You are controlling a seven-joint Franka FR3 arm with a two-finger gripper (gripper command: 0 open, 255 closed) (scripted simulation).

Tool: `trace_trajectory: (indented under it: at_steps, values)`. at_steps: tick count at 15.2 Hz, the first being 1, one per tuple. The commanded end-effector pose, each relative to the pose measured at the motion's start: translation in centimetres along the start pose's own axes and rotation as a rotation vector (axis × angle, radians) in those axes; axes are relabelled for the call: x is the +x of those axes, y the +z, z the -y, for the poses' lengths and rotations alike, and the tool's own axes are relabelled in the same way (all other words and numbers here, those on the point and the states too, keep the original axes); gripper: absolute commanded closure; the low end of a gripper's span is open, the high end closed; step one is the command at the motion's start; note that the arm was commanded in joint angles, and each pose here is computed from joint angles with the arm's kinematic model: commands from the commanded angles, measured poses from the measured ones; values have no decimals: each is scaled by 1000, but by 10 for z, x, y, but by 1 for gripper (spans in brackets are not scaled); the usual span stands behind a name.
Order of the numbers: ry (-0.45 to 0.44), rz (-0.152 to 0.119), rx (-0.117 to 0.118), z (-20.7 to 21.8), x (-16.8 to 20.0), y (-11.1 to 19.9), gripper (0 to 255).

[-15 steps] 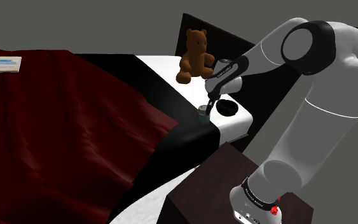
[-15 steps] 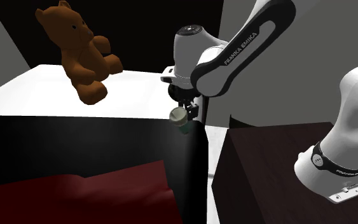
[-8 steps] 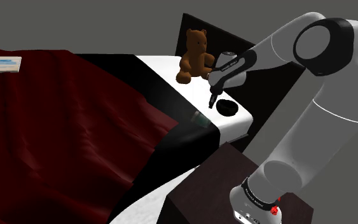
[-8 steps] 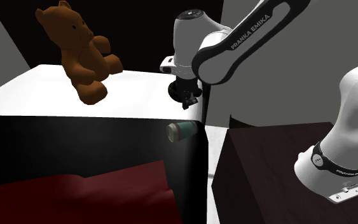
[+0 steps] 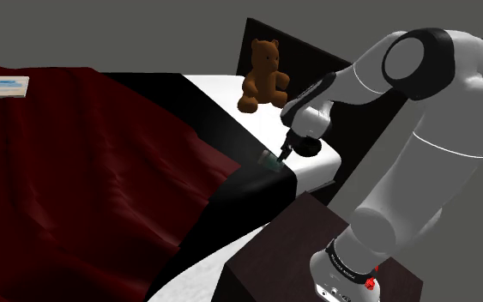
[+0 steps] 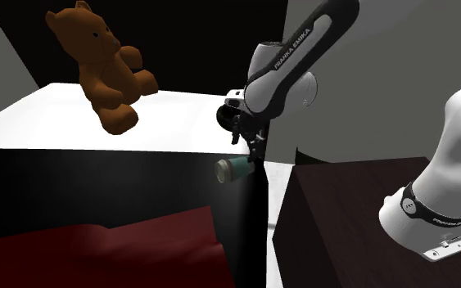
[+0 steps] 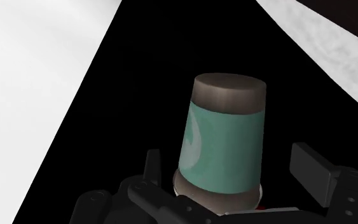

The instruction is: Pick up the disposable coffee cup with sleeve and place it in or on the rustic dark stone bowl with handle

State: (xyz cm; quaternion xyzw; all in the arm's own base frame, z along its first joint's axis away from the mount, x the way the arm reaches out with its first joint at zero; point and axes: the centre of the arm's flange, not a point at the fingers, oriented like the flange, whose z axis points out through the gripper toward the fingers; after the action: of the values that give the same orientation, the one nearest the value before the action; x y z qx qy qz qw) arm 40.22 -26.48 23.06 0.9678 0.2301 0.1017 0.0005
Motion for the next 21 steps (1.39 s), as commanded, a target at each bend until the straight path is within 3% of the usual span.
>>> trace_trajectory:
  at_steps: [1, 8, 16, 17, 21]
  values:
    - [-13, -70, 2, 6, -21, 13, 0]
    - [-13, -70, 2, 6, -18, 53, 0]
    - [-13, -70, 2, 6, -18, 53, 0]
    - [-13, -70, 2, 6, -18, 53, 255]
    - [-13, -70, 2, 6, -18, 53, 255]
